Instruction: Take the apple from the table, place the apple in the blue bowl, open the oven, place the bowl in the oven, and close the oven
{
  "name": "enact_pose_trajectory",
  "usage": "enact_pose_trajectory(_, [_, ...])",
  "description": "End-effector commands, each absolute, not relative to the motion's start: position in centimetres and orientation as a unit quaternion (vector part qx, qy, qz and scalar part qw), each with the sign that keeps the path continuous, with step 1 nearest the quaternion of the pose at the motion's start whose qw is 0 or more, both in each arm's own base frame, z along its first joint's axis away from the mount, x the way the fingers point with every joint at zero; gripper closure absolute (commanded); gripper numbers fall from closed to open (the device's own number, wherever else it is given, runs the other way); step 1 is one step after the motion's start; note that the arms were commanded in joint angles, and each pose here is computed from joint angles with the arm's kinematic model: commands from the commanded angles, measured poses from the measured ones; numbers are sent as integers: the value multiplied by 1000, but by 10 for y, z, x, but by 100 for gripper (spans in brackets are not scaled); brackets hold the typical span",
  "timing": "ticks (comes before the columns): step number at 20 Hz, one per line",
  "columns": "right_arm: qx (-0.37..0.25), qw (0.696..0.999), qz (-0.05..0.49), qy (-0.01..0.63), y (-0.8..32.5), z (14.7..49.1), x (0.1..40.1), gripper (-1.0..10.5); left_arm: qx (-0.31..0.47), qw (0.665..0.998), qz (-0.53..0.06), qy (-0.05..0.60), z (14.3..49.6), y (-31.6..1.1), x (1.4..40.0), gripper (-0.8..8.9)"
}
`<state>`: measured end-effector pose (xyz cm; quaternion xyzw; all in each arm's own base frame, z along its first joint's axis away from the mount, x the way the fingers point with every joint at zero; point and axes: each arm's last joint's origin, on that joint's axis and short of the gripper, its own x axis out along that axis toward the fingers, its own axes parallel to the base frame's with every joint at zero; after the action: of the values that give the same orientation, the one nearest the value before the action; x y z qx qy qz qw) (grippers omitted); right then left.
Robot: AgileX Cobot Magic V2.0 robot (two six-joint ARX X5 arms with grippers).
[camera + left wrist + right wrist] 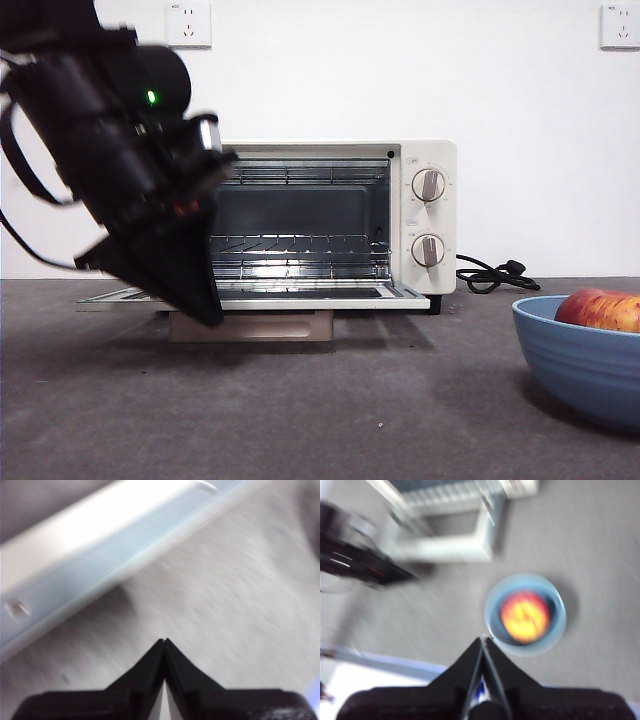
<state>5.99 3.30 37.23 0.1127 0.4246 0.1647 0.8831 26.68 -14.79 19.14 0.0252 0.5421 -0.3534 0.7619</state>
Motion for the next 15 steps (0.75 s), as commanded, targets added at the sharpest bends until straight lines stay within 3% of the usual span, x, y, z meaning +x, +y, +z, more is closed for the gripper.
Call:
enact_pose_trajectory(1, [98, 873, 159, 451, 39, 367, 71, 950, 44, 776, -378, 503, 223, -141, 250, 820])
enact_pose_trajectory(4, [83, 852, 120, 502, 48, 344, 91, 950, 40, 804, -386, 450, 268, -124, 221, 820])
enact_pose_trajectory(6, [106, 853, 79, 506, 52, 320, 103, 951, 39, 818, -390, 422, 292, -112, 198, 820])
enact_pose_trajectory(11, [161, 829, 32, 535, 57, 269, 119, 954, 39, 840, -396, 368, 327, -86, 147, 820])
enact_pose_trajectory(12, [160, 828, -3, 537, 56, 263, 123, 940, 39, 843, -397, 360, 331, -81, 138, 820])
enact_pose_trajectory(13, [156, 828, -28, 537, 55, 259, 126, 907, 39, 845, -398, 356, 334, -78, 131, 820])
enact_pose_trajectory(15, [154, 823, -48, 545, 54, 256, 130, 709, 39, 846, -398, 354, 336, -72, 120, 820])
